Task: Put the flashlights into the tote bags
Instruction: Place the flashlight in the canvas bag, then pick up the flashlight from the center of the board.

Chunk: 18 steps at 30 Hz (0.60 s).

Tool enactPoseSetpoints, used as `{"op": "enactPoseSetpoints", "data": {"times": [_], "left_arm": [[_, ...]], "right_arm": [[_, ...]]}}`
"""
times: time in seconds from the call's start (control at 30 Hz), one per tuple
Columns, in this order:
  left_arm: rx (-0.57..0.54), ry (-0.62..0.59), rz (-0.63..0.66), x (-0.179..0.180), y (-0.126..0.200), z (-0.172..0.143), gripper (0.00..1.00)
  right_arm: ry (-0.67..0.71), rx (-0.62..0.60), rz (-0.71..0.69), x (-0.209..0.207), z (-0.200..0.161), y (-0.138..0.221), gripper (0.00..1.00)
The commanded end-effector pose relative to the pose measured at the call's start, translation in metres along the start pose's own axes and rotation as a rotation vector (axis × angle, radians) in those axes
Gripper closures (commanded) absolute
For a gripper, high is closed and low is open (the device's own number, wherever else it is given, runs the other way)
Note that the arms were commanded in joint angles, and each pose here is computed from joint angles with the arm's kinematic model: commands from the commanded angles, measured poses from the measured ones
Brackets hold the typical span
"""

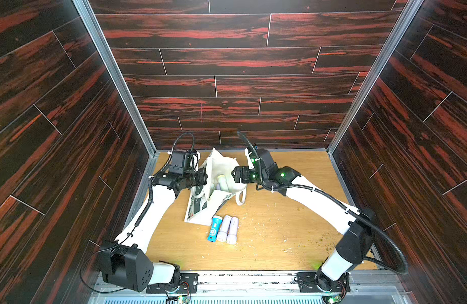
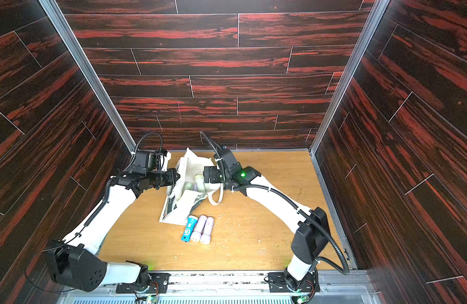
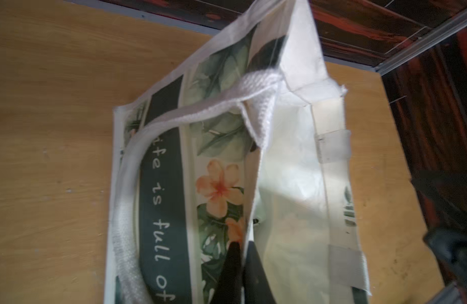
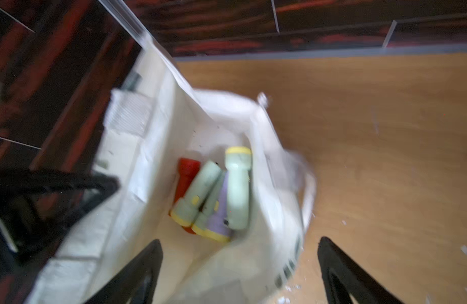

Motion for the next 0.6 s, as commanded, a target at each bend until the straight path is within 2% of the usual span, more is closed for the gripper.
{"op": "enactPoseSetpoints", "data": {"times": [0.0, 0.1, 0.2, 0.33, 0.57], "left_arm": [[0.012, -0.021, 0.062, 0.003, 0.010, -0.002, 1.00], [0.016, -0.023, 0.096, 0.006, 0.010, -0.002, 1.00], [0.021, -0.029, 0.137, 0.008, 0.012, -0.003, 1.00], [0.031, -0.036, 0.185, 0.012, 0.011, -0.004, 1.00], [0.036, -0.035, 0.267, 0.018, 0.013, -0.005, 1.00]], "right_arm": [[-0.022, 0.040, -0.092, -0.003, -0.028, 0.013, 0.07], [-0.046, 0.079, -0.124, -0.001, -0.060, 0.018, 0.09], [-0.087, 0.123, -0.180, -0.004, -0.092, 0.021, 0.20], [-0.148, 0.202, -0.216, -0.014, -0.125, 0.016, 0.28], [-0.162, 0.263, -0.206, -0.014, -0.149, 0.015, 0.29]]}}
Point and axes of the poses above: each gripper's point midway between its finger pads, its own y axis back along the fingers, its own x axis along the line the jaws close on, z = x × y, the point moved 10 cm from there along y, back along the fingers, and after that the axes turned 11 degrees about -y, right-handed, at the moved point
